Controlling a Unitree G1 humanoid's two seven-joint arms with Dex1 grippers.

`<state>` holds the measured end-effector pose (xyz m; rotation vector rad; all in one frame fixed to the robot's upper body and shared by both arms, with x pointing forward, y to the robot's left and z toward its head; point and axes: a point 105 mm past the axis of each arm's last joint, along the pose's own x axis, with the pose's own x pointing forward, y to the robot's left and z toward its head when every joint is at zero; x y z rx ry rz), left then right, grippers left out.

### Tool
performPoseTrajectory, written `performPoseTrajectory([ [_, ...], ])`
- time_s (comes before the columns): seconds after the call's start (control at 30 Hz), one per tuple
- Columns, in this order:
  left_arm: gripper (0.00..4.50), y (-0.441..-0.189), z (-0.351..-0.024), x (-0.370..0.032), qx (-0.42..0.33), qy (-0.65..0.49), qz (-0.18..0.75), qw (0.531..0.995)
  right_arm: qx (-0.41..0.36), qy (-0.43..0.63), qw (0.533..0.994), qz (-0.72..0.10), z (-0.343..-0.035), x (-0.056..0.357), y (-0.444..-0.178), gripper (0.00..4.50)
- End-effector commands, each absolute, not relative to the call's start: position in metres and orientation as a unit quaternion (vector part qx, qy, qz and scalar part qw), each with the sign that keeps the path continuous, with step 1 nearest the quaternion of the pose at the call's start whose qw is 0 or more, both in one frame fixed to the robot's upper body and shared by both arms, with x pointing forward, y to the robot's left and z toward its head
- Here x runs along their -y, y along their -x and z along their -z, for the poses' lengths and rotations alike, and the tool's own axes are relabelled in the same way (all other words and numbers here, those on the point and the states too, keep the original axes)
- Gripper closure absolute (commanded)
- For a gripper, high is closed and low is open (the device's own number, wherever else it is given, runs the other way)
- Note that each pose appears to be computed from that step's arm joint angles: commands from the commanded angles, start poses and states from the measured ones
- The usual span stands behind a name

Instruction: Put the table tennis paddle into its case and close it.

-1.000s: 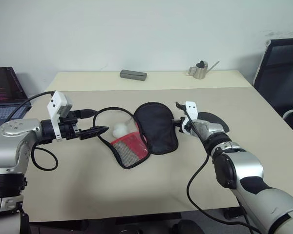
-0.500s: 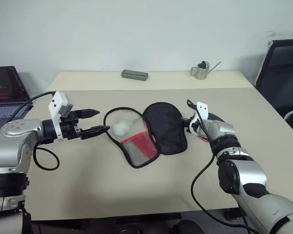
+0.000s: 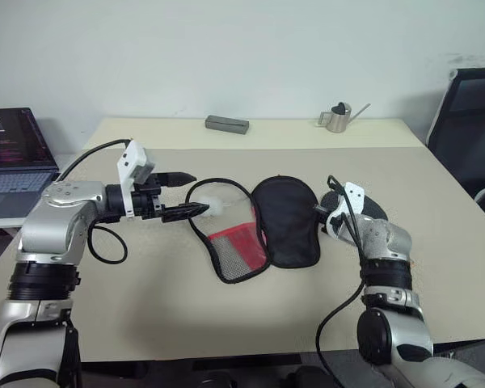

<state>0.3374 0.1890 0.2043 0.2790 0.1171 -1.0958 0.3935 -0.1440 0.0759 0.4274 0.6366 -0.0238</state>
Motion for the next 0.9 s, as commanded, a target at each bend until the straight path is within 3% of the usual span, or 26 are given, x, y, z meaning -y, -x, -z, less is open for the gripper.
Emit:
performPoseTrajectory([
  [0.03, 0.00, -0.339, -0.216, -0.186, -0.037, -0.147, 0.525, 0.838, -0.326, -0.212, 0.921, 0.024, -0.071, 0.144, -0.382, 4.49],
  [0.57, 0.00, -0.339, -0.214, -0.189, -0.039, -0.152, 0.524, 0.837, -0.329, -0.213, 0.919, 0.027, -0.076, 0.128, -0.368, 4.49],
  [0.67, 0.00, -0.338, -0.214, -0.189, -0.038, -0.153, 0.524, 0.837, -0.315, -0.202, 0.927, 0.036, -0.080, 0.133, -0.367, 3.93],
  [0.83, 0.00, -0.337, -0.213, -0.188, -0.038, -0.153, 0.525, 0.836, -0.265, -0.176, 0.947, 0.044, -0.095, 0.143, -0.369, 2.30],
  [0.9, 0.00, -0.337, -0.213, -0.188, -0.038, -0.153, 0.525, 0.836, -0.250, -0.170, 0.953, 0.034, -0.101, 0.142, -0.368, 2.30],
])
